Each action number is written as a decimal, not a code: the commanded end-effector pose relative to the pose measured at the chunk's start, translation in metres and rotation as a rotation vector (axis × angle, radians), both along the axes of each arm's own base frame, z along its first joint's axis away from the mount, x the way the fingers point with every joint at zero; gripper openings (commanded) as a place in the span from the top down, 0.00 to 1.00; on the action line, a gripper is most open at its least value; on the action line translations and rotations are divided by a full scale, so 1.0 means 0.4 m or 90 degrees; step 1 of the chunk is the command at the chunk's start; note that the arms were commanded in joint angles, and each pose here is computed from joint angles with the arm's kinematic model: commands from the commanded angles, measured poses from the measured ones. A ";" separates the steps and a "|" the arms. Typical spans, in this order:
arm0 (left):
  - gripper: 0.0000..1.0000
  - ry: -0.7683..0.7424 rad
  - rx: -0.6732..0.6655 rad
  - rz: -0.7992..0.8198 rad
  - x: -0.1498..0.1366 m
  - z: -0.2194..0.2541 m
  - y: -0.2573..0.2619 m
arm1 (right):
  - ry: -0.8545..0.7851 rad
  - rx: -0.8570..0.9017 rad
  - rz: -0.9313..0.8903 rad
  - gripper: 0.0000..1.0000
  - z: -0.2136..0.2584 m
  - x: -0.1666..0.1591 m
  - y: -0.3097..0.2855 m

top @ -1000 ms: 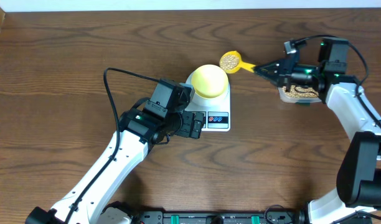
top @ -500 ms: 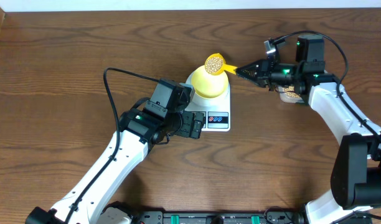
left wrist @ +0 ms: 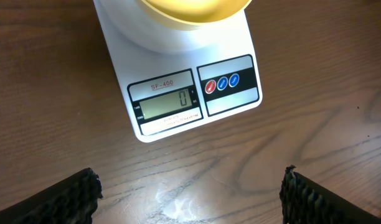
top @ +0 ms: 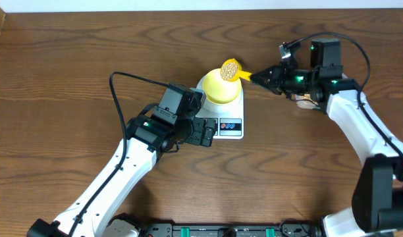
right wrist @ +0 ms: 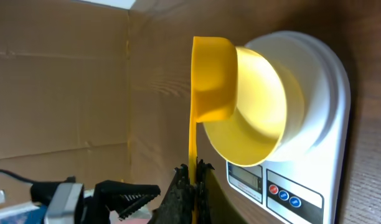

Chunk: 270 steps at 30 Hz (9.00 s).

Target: Scoop item into bowl and weigh 50g on scale

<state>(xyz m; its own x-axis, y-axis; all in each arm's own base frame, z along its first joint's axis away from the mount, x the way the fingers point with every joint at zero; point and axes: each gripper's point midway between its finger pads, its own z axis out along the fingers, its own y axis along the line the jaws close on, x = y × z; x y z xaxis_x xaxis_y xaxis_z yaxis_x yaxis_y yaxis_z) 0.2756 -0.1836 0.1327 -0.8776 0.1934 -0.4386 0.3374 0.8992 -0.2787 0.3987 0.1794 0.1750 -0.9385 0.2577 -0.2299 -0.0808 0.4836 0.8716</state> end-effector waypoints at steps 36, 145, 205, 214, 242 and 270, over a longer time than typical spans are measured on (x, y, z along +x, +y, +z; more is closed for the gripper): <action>0.06 -0.001 -0.006 -0.006 -0.007 0.003 -0.001 | -0.194 -0.338 0.074 0.99 0.019 -0.020 0.063; 0.05 -0.001 -0.006 -0.006 -0.007 0.003 -0.001 | -0.200 -0.399 -0.168 0.99 0.311 -0.161 -0.190; 0.06 -0.001 -0.006 -0.006 -0.007 0.003 -0.001 | -0.025 -0.635 -0.353 0.99 0.195 -0.177 -0.599; 0.06 -0.001 -0.006 -0.006 -0.007 0.003 -0.001 | -0.005 -0.637 -0.339 0.99 0.150 -0.134 -0.605; 0.06 -0.001 -0.006 -0.006 -0.007 0.003 -0.001 | 0.056 -0.633 -0.110 0.99 -0.040 -0.101 -0.554; 0.06 -0.001 -0.006 -0.006 -0.007 0.003 -0.001 | 0.062 -0.499 -0.106 0.99 -0.091 -0.038 -0.480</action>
<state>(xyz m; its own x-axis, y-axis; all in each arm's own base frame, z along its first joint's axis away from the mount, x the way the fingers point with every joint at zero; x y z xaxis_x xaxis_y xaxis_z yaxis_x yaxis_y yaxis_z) 0.2756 -0.1837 0.1326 -0.8778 0.1935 -0.4382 0.3374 0.8991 -0.2790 0.3815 -0.0202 0.1338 -0.9307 0.1569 -0.3303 0.0921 0.9747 0.2036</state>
